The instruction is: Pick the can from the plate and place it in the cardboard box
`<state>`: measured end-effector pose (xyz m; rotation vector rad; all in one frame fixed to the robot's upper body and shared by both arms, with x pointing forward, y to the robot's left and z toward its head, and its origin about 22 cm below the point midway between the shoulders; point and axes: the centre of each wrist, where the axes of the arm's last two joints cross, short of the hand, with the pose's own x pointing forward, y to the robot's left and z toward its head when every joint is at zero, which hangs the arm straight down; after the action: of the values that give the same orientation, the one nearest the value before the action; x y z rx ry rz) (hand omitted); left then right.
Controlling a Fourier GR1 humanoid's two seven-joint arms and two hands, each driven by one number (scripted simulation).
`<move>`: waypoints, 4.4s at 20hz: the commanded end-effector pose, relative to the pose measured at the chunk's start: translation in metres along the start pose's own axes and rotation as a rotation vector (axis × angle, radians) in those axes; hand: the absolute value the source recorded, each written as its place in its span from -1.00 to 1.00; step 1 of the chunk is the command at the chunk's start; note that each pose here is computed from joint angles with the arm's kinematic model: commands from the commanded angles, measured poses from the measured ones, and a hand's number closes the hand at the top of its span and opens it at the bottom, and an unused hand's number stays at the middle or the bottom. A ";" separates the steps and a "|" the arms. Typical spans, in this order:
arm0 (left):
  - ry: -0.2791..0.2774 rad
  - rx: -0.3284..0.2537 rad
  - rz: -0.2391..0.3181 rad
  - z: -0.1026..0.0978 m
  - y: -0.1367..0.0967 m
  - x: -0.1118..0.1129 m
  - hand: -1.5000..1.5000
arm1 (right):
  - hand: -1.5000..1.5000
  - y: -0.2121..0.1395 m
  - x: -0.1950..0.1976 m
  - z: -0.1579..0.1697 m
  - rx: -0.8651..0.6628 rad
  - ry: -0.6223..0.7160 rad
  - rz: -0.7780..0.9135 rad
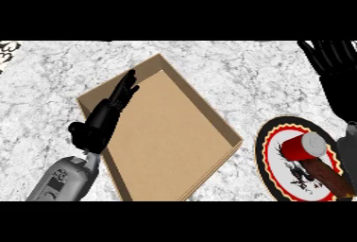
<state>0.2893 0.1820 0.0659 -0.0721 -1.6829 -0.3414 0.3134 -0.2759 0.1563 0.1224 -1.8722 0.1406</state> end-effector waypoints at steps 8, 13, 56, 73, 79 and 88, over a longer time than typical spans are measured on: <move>0.270 0.304 -0.202 0.054 0.074 -0.054 0.00 | 1.00 -0.079 0.008 0.023 -0.385 0.073 0.703; 0.288 0.349 -0.199 0.068 0.098 -0.056 0.00 | -1.00 -0.036 -0.045 0.059 -0.687 -0.031 0.365; 0.284 0.332 -0.209 0.068 0.078 -0.058 0.00 | -1.00 0.016 -0.010 0.069 0.097 0.931 1.099; 0.275 0.336 -0.201 0.083 0.061 -0.070 0.00 | -1.00 0.023 -0.033 0.067 0.062 0.929 1.078; 0.291 0.333 -0.195 0.068 0.088 -0.052 0.00 | -1.00 0.016 -0.041 0.083 0.077 0.921 1.081; 0.296 0.341 -0.196 0.092 0.077 -0.083 0.00 | 1.00 0.024 -0.046 0.080 0.116 0.959 1.054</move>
<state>0.2391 0.2888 0.0034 0.3822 -1.4432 -0.1961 0.2474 -0.2670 0.0884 -0.7758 -0.7960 0.8755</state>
